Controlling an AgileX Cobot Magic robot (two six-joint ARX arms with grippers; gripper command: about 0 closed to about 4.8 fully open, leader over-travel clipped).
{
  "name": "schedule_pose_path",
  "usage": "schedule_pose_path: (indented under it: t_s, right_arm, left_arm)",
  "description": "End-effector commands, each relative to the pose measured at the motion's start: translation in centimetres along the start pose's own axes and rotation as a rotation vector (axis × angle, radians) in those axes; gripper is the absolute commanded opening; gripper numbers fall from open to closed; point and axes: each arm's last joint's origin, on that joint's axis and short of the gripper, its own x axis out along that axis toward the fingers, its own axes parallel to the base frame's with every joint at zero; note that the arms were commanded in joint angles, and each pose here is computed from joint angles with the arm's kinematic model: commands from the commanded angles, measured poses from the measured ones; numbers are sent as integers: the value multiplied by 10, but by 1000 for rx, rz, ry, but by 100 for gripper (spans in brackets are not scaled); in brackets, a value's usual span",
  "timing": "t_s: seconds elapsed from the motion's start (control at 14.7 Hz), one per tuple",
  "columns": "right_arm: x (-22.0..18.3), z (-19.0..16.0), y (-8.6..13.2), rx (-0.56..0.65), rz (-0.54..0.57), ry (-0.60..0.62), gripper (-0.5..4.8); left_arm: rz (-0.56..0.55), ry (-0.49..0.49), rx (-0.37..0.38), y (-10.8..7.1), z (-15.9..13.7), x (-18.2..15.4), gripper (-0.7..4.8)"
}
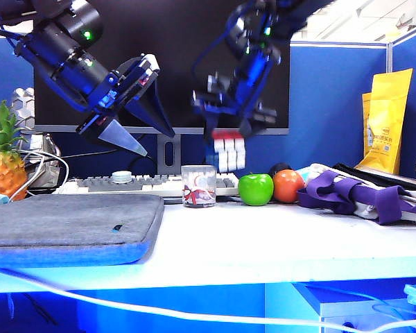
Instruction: Rotate the Rubik's Cube so that its red face is facing towards you.
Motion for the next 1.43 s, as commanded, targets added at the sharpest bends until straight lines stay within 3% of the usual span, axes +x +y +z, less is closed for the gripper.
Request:
schedule_pose_path:
  t_s: [0.07, 0.14, 0.27, 0.41, 0.48, 0.75, 0.95, 1.16, 1.43]
  right_arm:
    - [-46, 28, 9, -68, 21, -166, 80]
    - [-64, 36, 11, -92, 9, -209, 80]
    - [-137, 62, 21, -151, 3, -406, 46]
    - [-215, 75, 28, -187, 5, -577, 43]
    - [-243, 75, 30, -189, 2, -608, 44]
    - [-321, 54, 35, -238, -22, -578, 54]
    - [-391, 39, 55, -281, -24, -729, 52]
    - [-433, 14, 72, -324, -132, -735, 53]
    - [-440, -8, 100, -386, -100, -672, 50]
  left_arm:
    - [-22, -25, 14, -2, 4, -2, 395]
    - [-23, -33, 16, -2, 5, -2, 395]
    - [-36, -76, 1, -3, 10, -5, 395]
    - [-83, -172, 11, -13, 23, -19, 395]
    - [-84, -219, 34, -18, 30, -29, 395]
    - [-77, -376, 131, -55, 48, -91, 395]
    - [1, -451, 205, -78, 49, -130, 395]
    - [-15, -380, 170, -79, 41, -130, 396]
    - [-52, -377, 176, -80, 39, -130, 395]
